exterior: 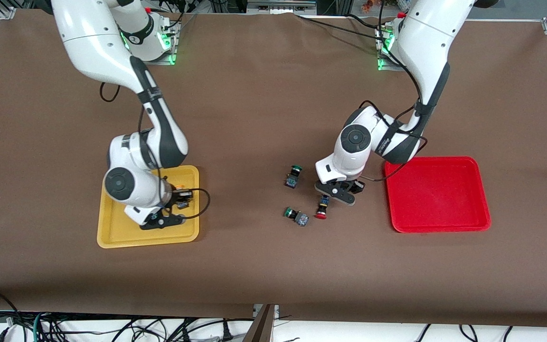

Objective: Place red and yellow buttons in trays
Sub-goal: 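Lower both held buttons into their matching trays and open both grippers, then raise the right gripper to rest while the left gripper reaches the red button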

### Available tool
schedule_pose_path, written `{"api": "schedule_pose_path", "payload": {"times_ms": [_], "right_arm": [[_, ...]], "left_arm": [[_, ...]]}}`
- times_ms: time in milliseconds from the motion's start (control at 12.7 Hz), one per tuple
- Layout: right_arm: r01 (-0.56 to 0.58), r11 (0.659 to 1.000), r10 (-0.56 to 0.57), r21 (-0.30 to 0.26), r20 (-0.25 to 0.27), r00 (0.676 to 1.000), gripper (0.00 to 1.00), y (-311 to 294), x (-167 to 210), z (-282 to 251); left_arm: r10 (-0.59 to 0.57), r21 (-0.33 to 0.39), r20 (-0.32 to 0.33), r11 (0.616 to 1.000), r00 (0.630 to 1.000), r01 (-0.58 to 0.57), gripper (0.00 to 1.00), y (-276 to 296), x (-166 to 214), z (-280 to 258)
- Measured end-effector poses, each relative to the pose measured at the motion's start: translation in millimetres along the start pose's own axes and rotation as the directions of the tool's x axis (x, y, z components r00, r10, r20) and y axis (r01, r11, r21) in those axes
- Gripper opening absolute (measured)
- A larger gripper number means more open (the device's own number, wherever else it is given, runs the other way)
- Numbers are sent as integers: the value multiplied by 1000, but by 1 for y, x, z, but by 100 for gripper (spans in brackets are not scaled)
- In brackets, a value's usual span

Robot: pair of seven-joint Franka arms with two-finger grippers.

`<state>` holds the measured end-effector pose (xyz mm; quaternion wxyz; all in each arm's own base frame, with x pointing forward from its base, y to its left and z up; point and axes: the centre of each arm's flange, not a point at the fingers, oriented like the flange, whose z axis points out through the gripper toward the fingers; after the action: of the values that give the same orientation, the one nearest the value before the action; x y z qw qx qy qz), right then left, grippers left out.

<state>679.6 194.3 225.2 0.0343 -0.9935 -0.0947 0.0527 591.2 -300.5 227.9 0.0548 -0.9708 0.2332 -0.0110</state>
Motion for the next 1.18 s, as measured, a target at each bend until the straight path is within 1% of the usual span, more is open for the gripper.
{"api": "schedule_pose_path", "payload": {"times_ms": [79, 158, 315, 473, 552, 630, 709, 788, 945, 1024, 1103, 1182], "right_arm": [[7, 1000, -7, 0, 3, 1000, 44, 3, 0, 3], [7, 1000, -7, 3, 6, 1000, 50, 2, 0, 5], [-1, 1000, 1, 17, 9, 1000, 69, 0, 0, 7], [-23, 999, 23, 25, 6, 1000, 93, 0, 0, 4], [-60, 998, 60, 29, 9, 998, 100, -2, 0, -5], [-96, 995, 96, 33, 21, 995, 100, -8, -3, -19], [-112, 993, 111, 40, 27, 993, 100, -16, -7, -43], [-114, 992, 113, 45, 28, 993, 100, -23, -13, -71], [-97, 994, 97, 40, 17, 995, 100, -29, -33, -145], [-84, 996, 84, 23, 8, 996, 100, -28, -47, -183], [-72, 997, 72, 5, 2, 997, 100, -27, -65, -220], [-66, 998, 66, -4, -3, 998, 100, -25, -82, -252]], "left_arm": [[23, 14, 13, 1000, 1000, -23, 44, -12, 3, -20], [61, 25, 31, 998, 998, -61, 44, -28, 5, -38], [163, 26, 86, 986, 983, -166, 44, -67, 2, -57], [296, -7, 148, 954, 943, -299, 44, -110, -9, -51], [357, -31, 166, 934, 919, -357, 44, -135, -16, -44], [418, -59, 177, 908, 891, -414, 44, -163, -24, -35], [470, -91, 185, 883, 863, -461, 44, -189, -34, -21], [501, -118, 192, 865, 844, -487, 44, -209, -42, -7], [526, -152, 203, 850, 826, -504, 44, -223, -50, 14], [529, -158, 205, 848, 823, -506, 49, -222, -50, 18], [534, -160, 202, 845, 821, -510, 49, -218, -49, 18], [539, -158, 195, 842, 819, -516, 56, -215, -46, 14]]}}
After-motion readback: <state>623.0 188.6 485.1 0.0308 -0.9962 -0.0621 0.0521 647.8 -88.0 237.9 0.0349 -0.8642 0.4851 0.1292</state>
